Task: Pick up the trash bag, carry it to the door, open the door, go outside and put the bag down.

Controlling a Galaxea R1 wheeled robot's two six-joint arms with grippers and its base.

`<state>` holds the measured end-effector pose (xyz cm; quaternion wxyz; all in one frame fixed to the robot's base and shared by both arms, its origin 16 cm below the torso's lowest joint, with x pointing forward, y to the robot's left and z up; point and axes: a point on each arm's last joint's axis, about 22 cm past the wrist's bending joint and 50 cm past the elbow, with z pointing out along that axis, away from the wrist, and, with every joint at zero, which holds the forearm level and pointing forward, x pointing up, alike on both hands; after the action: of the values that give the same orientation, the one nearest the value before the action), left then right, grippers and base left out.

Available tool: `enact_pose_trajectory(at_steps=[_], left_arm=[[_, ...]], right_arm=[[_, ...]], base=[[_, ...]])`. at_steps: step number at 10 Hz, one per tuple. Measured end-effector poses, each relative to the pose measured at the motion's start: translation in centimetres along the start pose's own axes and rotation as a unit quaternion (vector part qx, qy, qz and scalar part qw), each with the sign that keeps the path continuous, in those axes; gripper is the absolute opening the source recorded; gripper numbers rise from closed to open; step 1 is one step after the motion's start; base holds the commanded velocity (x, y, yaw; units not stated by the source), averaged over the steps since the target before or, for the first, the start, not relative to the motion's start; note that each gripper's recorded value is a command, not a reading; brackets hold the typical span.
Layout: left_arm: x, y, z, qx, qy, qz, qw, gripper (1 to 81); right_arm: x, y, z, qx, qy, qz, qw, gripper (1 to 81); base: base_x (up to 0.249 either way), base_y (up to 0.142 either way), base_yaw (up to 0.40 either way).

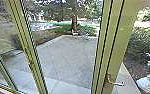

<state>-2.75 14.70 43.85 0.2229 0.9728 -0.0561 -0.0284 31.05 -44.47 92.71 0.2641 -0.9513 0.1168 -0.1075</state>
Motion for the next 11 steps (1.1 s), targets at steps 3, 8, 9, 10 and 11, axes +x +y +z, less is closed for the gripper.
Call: enact_pose_trajectory(at_steps=[3, 8, 9, 10, 11], left_arm=[[0.0, 0.0, 0.0, 0.0, 0.0, 0.0, 1.0, 1.0], [0.0, -0.1, 0.0, 0.0, -0.001, -0.001, 1.0, 1.0], [0.0, -0.1, 0.0, 0.0, -0.001, -0.001, 1.0, 1.0], [0.0, -0.1, 0.0, 0.001, -0.001, -0.001, 1.0, 1.0], [0.0, -0.2, -0.1, 0.002, -0.001, -0.001, 1.0, 1.0]], right_arm=[[1.8, -2.5, 1.1, 0.018, 0.002, 0.019, 0.9996, 81.1], [5.7, -4.2, 2.7, 0.028, 0.013, 0.054, 0.9981, 81.1], [6.2, -3.8, 2.8, 0.025, 0.017, 0.065, 0.9974, 81.1], [6.8, -3.4, 2.9, 0.022, 0.021, 0.081, 0.9963, 81.1], [7.6, -3.2, 3.0, 0.02, 0.025, 0.091, 0.9954, 81.1]], base=[[0.0, 0.0, 0.0], [0.0, 0.0, 0.0], [0.0, 0.0, 0.0], [0.0, 0.0, 0.0], [0.0, 0.0, 0.0]])
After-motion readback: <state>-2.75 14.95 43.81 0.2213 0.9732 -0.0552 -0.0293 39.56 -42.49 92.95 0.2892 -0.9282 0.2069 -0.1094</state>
